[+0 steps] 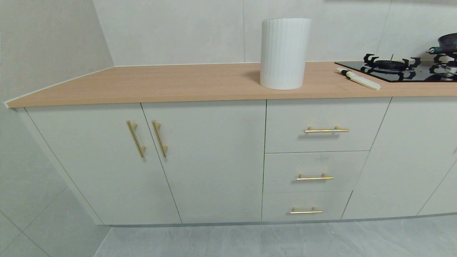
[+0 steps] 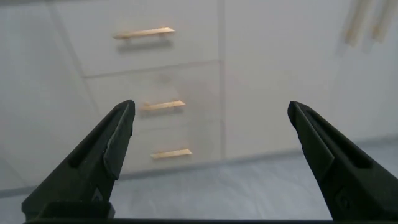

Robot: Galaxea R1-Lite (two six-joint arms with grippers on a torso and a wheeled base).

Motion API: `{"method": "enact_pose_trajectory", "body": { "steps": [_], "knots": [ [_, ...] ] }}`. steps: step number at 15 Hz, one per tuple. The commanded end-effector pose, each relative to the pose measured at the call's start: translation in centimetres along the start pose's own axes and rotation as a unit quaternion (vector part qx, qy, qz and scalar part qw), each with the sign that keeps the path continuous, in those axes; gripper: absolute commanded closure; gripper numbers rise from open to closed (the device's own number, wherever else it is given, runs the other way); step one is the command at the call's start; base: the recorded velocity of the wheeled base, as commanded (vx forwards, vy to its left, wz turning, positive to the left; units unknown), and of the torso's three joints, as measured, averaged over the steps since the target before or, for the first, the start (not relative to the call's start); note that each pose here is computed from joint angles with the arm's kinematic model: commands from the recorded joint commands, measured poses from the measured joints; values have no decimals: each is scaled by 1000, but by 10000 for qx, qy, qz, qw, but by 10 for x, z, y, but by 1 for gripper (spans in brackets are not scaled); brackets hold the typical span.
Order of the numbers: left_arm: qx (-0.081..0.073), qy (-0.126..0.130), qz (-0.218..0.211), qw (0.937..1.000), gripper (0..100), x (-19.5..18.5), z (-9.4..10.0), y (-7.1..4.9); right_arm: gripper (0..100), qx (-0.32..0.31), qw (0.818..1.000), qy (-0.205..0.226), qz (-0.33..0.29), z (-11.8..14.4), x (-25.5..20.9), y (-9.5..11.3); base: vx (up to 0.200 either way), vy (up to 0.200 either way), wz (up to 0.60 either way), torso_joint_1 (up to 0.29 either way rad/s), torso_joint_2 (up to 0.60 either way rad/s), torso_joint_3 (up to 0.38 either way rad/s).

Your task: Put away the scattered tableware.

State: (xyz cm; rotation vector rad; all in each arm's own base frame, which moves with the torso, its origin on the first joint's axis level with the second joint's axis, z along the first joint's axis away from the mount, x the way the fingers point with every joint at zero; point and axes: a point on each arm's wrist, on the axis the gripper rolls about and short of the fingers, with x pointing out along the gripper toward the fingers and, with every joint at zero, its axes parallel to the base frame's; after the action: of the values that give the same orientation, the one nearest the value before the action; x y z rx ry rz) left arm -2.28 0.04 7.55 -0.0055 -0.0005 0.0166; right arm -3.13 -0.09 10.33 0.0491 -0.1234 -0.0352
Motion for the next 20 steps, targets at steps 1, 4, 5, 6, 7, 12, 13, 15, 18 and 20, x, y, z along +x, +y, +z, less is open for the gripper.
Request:
{"method": "enact_pose_trajectory", "body": {
  "steps": [1,4,5,6,7,12,13,15,18,20],
  "knots": [
    [-3,2,1,10000,0,0,0,0,0,-9,9995,260,171,-21,6,0,0,0,0,0,0,0],
    [-3,2,1,10000,0,0,0,0,0,-93,9975,680,164,-30,5,0,0,0,0,0,0,0],
    [5,2,1,10000,0,0,0,0,0,-99,9977,650,181,-29,5,0,0,0,0,0,0,0],
    [5,2,1,10000,0,0,0,0,0,-143,9975,651,222,-29,5,0,0,0,0,0,0,0],
    [5,2,1,10000,0,0,0,0,0,-163,9974,644,270,-29,5,0,0,0,0,0,0,0],
    [20,2,-6,10000,0,0,0,0,0,-155,9975,637,277,-29,5,0,0,0,0,0,0,0],
    [20,2,1,10000,0,0,0,0,0,-155,9975,637,269,-29,5,0,0,0,0,0,0,0],
    [28,2,-6,10000,0,0,0,0,0,-161,9974,637,293,-29,5,0,0,0,0,0,0,0],
    [12,2,-6,10000,0,0,0,0,0,-159,9973,638,331,-29,5,0,67,0,0,2,-1,1],
    [12,2,-6,10000,0,0,0,0,0,-159,9973,638,323,-29,5,0,200,0,0,0,-2,7]
  ]
}}
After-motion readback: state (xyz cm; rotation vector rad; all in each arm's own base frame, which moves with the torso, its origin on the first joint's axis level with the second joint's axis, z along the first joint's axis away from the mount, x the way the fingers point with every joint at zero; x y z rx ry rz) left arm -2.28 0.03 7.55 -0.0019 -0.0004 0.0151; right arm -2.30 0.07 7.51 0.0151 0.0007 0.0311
